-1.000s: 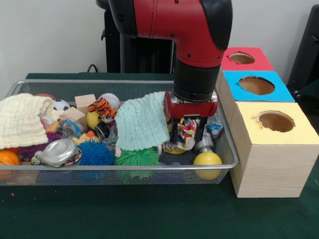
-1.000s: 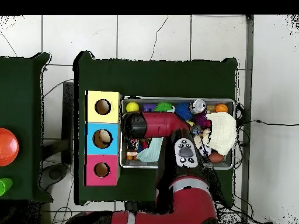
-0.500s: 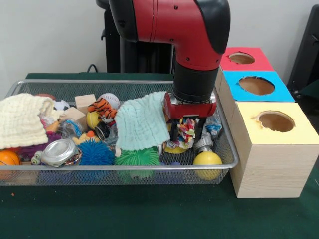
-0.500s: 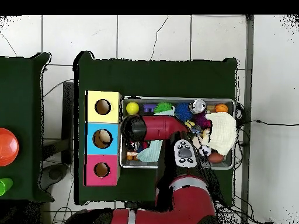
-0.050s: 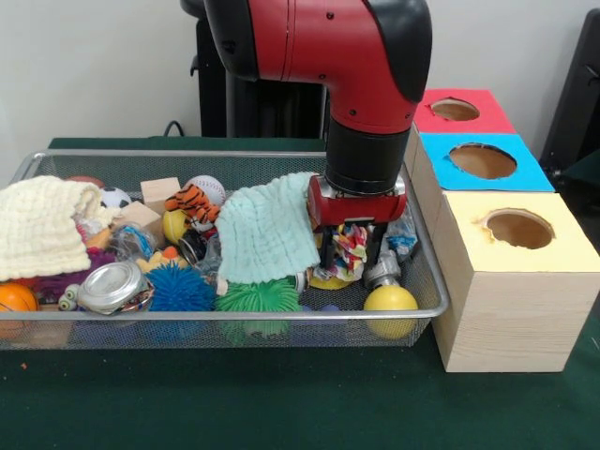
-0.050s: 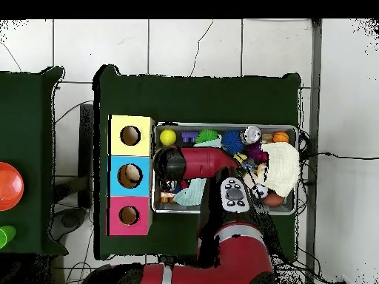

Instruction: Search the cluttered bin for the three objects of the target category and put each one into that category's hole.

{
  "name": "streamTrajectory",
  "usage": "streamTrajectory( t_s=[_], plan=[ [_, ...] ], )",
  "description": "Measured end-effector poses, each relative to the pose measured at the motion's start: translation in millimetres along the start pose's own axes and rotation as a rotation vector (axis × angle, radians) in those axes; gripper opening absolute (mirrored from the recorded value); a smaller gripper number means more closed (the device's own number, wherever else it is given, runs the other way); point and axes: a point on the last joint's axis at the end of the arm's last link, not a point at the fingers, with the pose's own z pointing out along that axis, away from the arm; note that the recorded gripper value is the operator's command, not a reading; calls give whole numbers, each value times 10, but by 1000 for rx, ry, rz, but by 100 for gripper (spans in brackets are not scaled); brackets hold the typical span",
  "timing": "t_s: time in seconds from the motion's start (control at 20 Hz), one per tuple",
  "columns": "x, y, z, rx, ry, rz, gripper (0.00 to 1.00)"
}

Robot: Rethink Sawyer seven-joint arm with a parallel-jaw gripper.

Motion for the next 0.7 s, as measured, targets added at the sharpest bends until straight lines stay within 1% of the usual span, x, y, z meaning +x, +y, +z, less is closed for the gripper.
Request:
streamTrajectory(
  t_s=[0.1,0.15,0.7],
  plan=[
    [4,3,5,0,1,0,100],
    [6,4,8,0,1,0,0],
    [54,63,83,-6,15,-7,0]
  ],
)
